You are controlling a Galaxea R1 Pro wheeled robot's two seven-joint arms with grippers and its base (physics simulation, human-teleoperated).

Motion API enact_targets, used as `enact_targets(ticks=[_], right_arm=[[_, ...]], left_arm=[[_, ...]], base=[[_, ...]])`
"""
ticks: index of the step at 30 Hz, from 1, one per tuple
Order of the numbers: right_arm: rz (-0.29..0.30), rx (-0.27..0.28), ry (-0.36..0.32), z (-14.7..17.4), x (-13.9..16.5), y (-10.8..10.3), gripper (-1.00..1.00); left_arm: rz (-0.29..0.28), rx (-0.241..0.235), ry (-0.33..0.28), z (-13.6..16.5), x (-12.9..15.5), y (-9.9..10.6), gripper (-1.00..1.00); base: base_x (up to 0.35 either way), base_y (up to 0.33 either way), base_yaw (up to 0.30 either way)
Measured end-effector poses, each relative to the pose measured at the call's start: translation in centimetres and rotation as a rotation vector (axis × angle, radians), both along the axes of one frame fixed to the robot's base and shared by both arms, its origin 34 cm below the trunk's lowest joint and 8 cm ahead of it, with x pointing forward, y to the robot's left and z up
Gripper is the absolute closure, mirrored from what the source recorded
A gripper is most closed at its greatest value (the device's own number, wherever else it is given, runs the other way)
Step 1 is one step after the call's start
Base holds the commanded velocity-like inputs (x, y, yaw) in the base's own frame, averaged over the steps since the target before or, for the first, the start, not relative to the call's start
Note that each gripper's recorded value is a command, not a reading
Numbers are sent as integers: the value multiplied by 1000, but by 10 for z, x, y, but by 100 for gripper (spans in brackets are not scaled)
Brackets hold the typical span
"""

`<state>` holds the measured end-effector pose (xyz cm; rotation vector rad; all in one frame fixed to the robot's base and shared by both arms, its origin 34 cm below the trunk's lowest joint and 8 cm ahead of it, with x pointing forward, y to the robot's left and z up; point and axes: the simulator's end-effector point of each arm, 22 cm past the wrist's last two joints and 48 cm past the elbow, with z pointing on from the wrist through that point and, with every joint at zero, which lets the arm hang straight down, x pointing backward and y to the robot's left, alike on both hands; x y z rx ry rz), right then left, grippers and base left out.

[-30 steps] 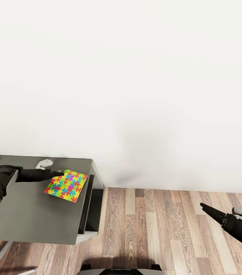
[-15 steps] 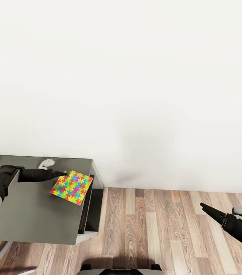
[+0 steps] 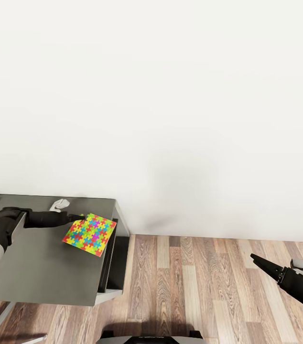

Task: Put all the toys in the child's room - the three board games (two on the bed and one on the table), the two jigsaw puzzles on the table, and the tennis ball on the table - inside the toy box on the table in the child's room.

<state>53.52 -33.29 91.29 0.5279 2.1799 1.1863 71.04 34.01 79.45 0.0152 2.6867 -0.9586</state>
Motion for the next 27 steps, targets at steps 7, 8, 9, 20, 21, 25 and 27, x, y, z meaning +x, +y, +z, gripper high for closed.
enact_targets(ticks=[7,8,9,20,21,25,27], right_arm=[[0,1,0,0,0,0,-100],[0,1,-1,0,0,0,-100],[0,1,-1,0,0,0,-100],[0,1,-1,0,0,0,-100],[0,1,-1,0,0,0,-100],[0,1,-1,0,0,0,-100],[0,1,-1,0,0,0,-100]], left_arm=[[-3,-8,0,0,0,-4,-100],[-3,-8,1,0,0,-4,-100],[-4,-9,1,-1,-1,-5,-100],[-7,-17,1,-1,0,-10,-100],[-7,-17,1,-1,-1,-10,-100],[-8,-17,1,-1,-1,-10,-100],[-8,-18,1,-1,-1,-11,-100]], base=[[0,0,0],[0,0,0],[0,0,0],[0,0,0],[0,0,0],[0,0,0],[0,0,0]])
